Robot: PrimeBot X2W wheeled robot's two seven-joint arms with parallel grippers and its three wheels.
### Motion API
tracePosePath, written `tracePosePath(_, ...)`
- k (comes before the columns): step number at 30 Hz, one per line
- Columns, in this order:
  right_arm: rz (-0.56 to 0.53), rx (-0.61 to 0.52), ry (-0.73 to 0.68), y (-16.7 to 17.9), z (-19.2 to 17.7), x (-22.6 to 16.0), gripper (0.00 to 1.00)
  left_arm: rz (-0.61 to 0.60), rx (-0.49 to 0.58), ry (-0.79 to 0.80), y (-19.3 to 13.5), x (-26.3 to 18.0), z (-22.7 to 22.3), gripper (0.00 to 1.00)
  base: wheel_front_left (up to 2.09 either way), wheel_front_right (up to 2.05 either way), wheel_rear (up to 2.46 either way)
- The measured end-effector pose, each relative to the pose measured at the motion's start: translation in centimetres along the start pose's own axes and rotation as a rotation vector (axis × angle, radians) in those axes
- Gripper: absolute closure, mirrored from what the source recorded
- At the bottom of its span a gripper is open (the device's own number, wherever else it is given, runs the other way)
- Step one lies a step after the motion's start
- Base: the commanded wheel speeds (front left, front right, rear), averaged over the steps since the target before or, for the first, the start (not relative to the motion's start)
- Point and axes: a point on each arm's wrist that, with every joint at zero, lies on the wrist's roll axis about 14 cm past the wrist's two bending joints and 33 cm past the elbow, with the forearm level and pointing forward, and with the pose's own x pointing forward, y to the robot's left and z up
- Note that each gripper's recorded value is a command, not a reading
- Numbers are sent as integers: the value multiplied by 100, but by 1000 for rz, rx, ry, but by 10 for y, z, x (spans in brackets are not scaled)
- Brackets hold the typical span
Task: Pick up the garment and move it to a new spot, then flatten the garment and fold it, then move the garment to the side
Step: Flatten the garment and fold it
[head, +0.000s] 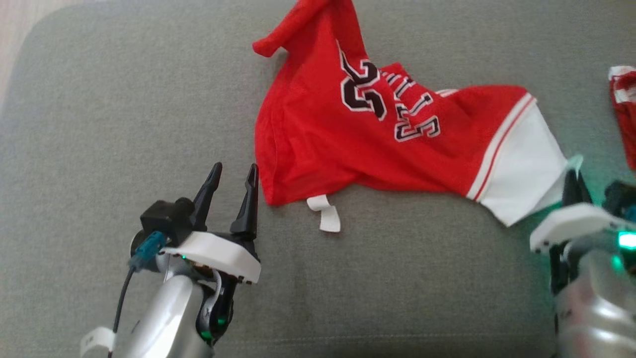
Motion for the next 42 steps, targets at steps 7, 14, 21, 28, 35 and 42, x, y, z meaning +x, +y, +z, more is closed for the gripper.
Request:
tracePosePath(7, -27, 134, 3, -11, -21, -25, 24, -28, 2, 8, -10, -2, -2, 0, 0, 0, 0)
tracePosePath(14, -49, 160, -72, -31, -22, -63, 0, -43, 8, -5, -17, -12, 2, 0, 0, 0, 0)
tracePosePath(21, -33, 147, -242, -36, 23, -83, 0, -24, 11, -70, -17, -24, 23, 0, 0, 0, 0)
tracePosePath(28, 51, 122, -374, -15, 61, -102, 0, -7, 10, -105, -20, -43, 33, 0, 0, 0, 0)
tracePosePath(35, 156, 102, -438, 18, 80, -115, 0, 37, 10, -105, -13, -63, 31, 0, 0, 0, 0)
tracePosePath(42, 226, 106, -471, 39, 88, -125, 0, 71, 7, -98, -5, -75, 26, 0, 0, 0, 0)
